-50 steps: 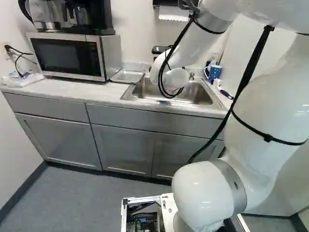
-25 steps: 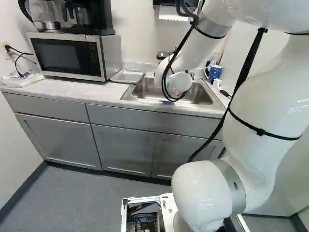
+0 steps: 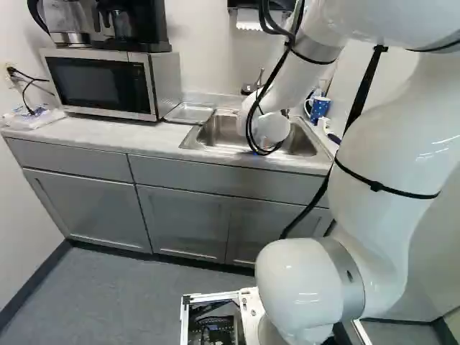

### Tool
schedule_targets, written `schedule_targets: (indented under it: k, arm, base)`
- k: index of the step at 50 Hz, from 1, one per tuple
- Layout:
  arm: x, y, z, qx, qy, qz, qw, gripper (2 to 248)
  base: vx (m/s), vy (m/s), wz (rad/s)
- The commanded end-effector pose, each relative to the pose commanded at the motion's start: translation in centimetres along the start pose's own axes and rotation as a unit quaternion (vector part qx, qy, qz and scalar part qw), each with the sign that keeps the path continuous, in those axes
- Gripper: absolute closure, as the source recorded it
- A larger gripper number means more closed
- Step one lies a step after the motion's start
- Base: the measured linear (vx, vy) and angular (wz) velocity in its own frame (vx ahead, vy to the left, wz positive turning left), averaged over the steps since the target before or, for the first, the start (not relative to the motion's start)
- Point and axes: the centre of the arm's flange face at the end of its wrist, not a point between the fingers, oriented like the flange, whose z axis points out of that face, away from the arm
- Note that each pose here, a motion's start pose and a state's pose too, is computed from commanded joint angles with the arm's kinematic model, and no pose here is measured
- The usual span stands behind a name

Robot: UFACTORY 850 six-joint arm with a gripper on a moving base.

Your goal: Rinse the cup and place it in the tray

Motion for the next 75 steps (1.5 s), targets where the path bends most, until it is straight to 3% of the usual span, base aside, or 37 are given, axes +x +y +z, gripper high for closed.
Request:
schedule_targets:
  k: [18,35,75]
  arm:
    - [-1.4,2.6,1.6,-0.026,-0.005,0.006,0.9996,126]
    - [-0.9,5.1,2.6,-0.050,0.010,0.011,0.9986,126]
    - [-0.8,5.1,2.6,-0.050,0.015,0.011,0.9986,126]
  base:
    - [0.000,0.000,0.000]
    - [0.000,0.000,0.000]
    - [0.000,0.000,0.000]
